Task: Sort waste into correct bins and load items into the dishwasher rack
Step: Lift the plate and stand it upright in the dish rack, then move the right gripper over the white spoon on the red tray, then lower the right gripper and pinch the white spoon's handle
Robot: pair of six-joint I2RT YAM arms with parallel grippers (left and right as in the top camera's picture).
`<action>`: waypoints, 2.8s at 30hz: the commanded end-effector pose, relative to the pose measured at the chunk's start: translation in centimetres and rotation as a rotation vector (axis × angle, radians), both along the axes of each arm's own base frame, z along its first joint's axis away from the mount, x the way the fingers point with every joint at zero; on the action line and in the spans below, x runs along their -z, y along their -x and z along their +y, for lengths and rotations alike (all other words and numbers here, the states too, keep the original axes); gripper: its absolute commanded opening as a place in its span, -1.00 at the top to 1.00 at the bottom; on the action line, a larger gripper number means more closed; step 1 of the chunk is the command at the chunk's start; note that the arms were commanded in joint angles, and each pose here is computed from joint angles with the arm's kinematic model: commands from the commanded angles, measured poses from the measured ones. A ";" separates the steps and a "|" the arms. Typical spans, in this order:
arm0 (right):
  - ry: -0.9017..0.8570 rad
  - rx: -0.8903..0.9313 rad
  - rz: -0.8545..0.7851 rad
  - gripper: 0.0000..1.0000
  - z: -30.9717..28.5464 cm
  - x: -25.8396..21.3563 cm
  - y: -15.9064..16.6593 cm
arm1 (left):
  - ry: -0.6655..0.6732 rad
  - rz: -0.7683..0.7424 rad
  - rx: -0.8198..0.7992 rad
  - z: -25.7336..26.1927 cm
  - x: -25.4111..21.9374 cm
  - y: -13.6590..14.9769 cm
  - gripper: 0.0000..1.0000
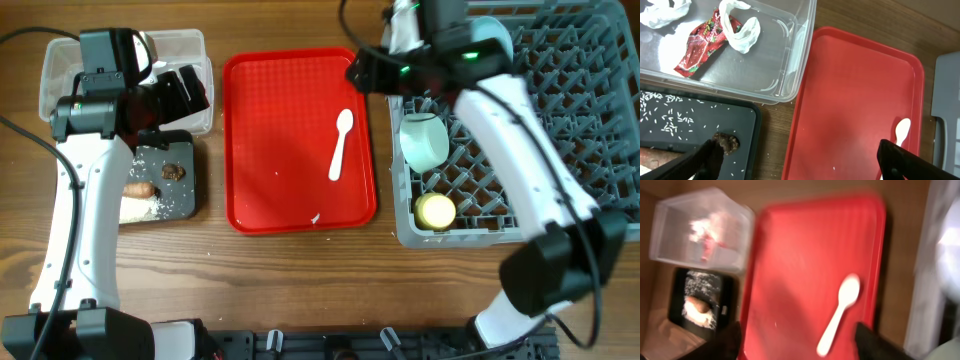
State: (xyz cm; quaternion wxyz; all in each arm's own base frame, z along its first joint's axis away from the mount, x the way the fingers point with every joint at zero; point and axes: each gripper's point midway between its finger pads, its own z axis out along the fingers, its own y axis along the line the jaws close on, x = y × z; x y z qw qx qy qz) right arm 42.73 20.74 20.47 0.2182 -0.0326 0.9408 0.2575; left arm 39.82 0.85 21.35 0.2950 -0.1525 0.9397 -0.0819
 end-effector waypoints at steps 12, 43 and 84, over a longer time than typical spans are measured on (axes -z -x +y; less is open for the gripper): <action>0.290 0.251 0.363 -0.11 1.8 16.7 2.1 | -0.013 -0.013 0.001 0.3 -0.4 -0.2 -1.00; 0.254 0.282 0.399 0.24 2.6 19.8 1.3 | -0.013 -0.013 0.001 0.3 -0.4 -0.2 -1.00; 0.327 0.265 0.362 0.34 2.2 20.3 1.6 | -0.013 -0.013 0.002 0.3 -0.4 -0.2 -1.00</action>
